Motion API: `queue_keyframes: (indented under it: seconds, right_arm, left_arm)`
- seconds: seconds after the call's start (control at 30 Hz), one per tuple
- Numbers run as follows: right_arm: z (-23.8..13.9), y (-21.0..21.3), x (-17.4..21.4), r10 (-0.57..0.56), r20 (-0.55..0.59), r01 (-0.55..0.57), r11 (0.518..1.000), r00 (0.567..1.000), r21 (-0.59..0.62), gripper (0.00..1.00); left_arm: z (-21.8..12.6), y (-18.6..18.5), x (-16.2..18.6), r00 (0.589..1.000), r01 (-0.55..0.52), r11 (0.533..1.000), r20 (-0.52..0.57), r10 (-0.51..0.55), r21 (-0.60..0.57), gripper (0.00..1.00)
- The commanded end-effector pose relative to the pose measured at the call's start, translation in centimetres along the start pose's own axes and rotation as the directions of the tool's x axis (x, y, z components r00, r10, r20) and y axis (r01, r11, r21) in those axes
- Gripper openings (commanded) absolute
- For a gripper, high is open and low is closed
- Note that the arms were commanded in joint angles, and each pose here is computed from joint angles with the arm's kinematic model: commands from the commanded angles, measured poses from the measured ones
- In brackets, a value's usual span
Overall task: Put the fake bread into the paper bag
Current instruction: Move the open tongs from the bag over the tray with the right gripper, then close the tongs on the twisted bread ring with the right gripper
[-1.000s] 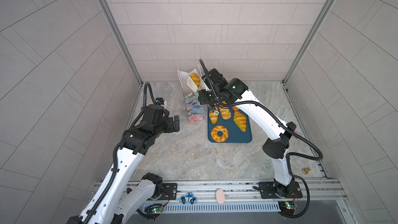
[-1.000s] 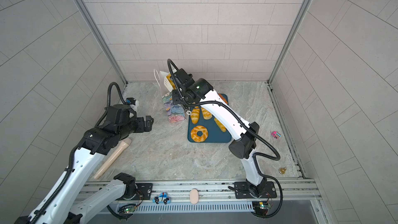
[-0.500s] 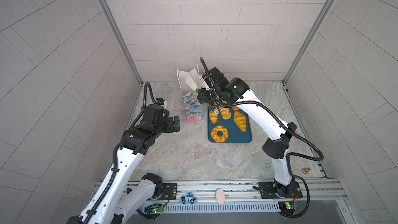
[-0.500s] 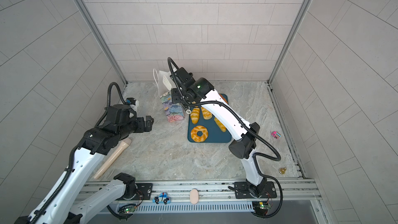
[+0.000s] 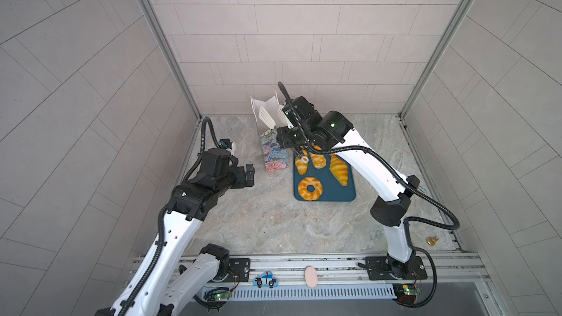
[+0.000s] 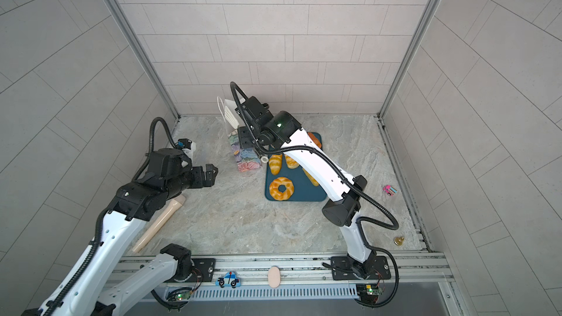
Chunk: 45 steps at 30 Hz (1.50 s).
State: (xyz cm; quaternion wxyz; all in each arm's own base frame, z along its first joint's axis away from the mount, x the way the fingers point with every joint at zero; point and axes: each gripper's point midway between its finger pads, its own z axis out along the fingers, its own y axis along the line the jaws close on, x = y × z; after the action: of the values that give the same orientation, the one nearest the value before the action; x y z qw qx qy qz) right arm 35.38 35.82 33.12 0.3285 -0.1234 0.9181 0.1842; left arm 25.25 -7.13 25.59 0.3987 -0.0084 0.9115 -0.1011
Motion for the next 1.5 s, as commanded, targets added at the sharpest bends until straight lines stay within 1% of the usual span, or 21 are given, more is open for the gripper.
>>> queue_keyframes:
  seconds: [0.0, 0.23, 0.37, 0.57, 0.63, 0.8, 0.93, 1.03, 1.2, 1.3, 1.47]
  right_arm:
    - [-4.7, -1.1, -0.6, -0.019, 0.064, 0.017, 0.999, 0.998, 0.039, 0.57]
    - [-7.0, -3.9, 1.4, -0.037, 0.068, 0.03, 0.994, 0.997, 0.108, 0.55]
    - [-8.7, -6.3, 3.3, -0.033, 0.072, 0.021, 0.986, 0.997, 0.167, 0.55]
    - [-9.7, -10.0, 7.9, 0.017, 0.037, -0.025, 0.969, 0.999, 0.245, 0.54]
    - [-9.3, -11.2, 9.9, 0.027, 0.003, -0.027, 0.961, 1.0, 0.275, 0.54]
    - [-7.2, -13.8, 15.3, 0.078, -0.135, -0.023, 0.93, 0.988, 0.366, 0.54]
    - [-5.4, -14.3, 18.1, 0.095, -0.228, 0.002, 0.92, 0.969, 0.392, 0.54]
    - [-4.1, -14.5, 19.9, 0.099, -0.312, 0.038, 0.914, 0.945, 0.404, 0.55]
    - [-2.0, -14.7, 22.5, 0.115, -0.445, 0.099, 0.898, 0.888, 0.43, 0.55]
    - [-0.9, -15.0, 23.4, 0.132, -0.475, 0.108, 0.889, 0.87, 0.445, 0.56]
    - [0.2, -15.3, 24.2, 0.154, -0.493, 0.099, 0.888, 0.856, 0.448, 0.57]
  left_arm:
    - [-0.1, 0.0, 0.3, 1.0, 0.024, 1.0, 0.003, -0.024, 0.012, 1.0]
    - [-0.1, -0.6, 0.6, 0.999, 0.044, 0.998, 0.0, -0.044, 0.052, 1.0]
    - [0.1, -1.0, 0.9, 0.998, 0.055, 0.995, -0.011, -0.055, 0.077, 1.0]
    - [0.4, -1.6, 1.4, 0.997, 0.075, 0.99, -0.024, -0.073, 0.115, 1.0]
    - [0.6, -1.9, 1.5, 0.997, 0.078, 0.989, -0.032, -0.074, 0.127, 1.0]
    - [0.9, -2.4, 2.0, 0.996, 0.073, 0.986, -0.053, -0.065, 0.149, 1.0]
    - [1.2, -2.7, 2.5, 0.996, 0.07, 0.985, -0.073, -0.059, 0.16, 1.0]
    - [1.4, -2.9, 3.0, 0.995, 0.068, 0.984, -0.084, -0.055, 0.165, 1.0]
    - [1.8, -3.5, 3.8, 0.993, 0.067, 0.981, -0.105, -0.049, 0.18, 1.0]
    - [2.1, -4.0, 4.5, 0.991, 0.064, 0.979, -0.126, -0.04, 0.192, 1.0]
    - [2.7, -5.3, 6.1, 0.986, 0.051, 0.975, -0.168, -0.015, 0.215, 1.0]
